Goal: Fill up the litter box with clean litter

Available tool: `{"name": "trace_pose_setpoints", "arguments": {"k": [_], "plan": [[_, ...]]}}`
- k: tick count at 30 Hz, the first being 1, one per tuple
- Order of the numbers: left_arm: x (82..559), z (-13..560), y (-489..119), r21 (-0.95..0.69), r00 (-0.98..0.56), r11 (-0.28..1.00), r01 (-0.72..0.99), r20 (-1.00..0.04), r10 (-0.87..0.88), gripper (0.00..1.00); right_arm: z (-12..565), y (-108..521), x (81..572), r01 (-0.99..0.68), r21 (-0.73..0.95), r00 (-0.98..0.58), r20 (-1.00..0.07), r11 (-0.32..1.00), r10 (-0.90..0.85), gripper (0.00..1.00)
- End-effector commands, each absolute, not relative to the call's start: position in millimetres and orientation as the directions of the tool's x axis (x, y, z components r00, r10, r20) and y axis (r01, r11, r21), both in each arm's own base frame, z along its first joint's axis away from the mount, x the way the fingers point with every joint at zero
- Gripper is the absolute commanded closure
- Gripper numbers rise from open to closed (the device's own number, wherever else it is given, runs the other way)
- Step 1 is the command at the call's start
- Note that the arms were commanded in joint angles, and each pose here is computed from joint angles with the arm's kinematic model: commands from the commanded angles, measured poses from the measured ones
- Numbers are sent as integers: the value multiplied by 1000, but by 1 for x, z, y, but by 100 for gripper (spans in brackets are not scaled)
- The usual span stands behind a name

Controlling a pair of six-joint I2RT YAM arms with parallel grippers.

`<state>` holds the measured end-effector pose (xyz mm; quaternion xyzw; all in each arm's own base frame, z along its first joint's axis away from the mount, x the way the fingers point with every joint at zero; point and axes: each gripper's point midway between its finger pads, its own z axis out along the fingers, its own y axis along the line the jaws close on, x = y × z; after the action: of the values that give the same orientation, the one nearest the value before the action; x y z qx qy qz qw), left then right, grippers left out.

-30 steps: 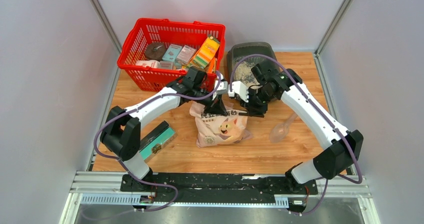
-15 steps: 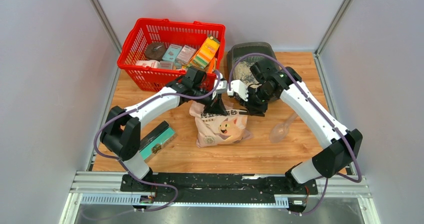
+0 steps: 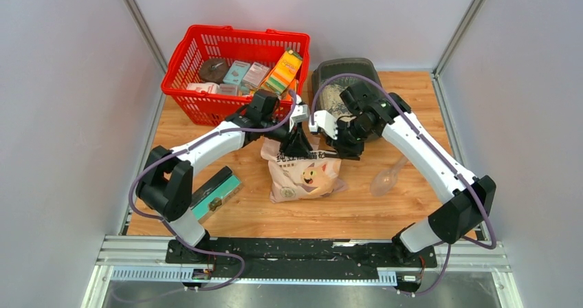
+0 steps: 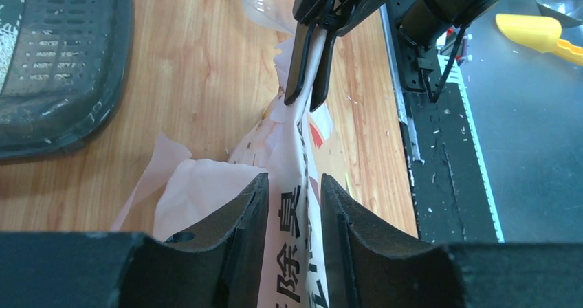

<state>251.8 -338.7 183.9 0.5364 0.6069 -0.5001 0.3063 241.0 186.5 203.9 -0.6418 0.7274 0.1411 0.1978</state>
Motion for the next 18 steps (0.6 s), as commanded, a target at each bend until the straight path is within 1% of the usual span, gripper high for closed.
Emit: {"name": "trace_pose_setpoints", "arguments": {"k": [1, 7, 11, 15, 17, 18], "plan": [[251, 208, -329, -264, -231, -75, 962, -927, 295, 58, 211, 202, 247, -991, -49, -81, -513, 123, -855, 100], [260, 206, -287, -284, -283, 44, 958, -910, 302, 54, 207, 213, 243, -996, -23, -64, -507, 88, -860, 100], [256, 204, -270, -284, -291, 71, 956, -905, 311, 53, 204, 219, 241, -997, -9, -59, -503, 74, -862, 100], [254, 201, -266, -286, -296, 81, 955, -903, 312, 53, 210, 223, 244, -997, -18, -54, -499, 73, -865, 100], [254, 201, -265, -283, -294, 82, 956, -904, 311, 53, 211, 223, 246, -997, -25, -51, -483, 71, -874, 100], [254, 200, -265, -286, -298, 84, 954, -902, 312, 53, 210, 220, 245, -997, -29, -44, -458, 64, -888, 100]]}}
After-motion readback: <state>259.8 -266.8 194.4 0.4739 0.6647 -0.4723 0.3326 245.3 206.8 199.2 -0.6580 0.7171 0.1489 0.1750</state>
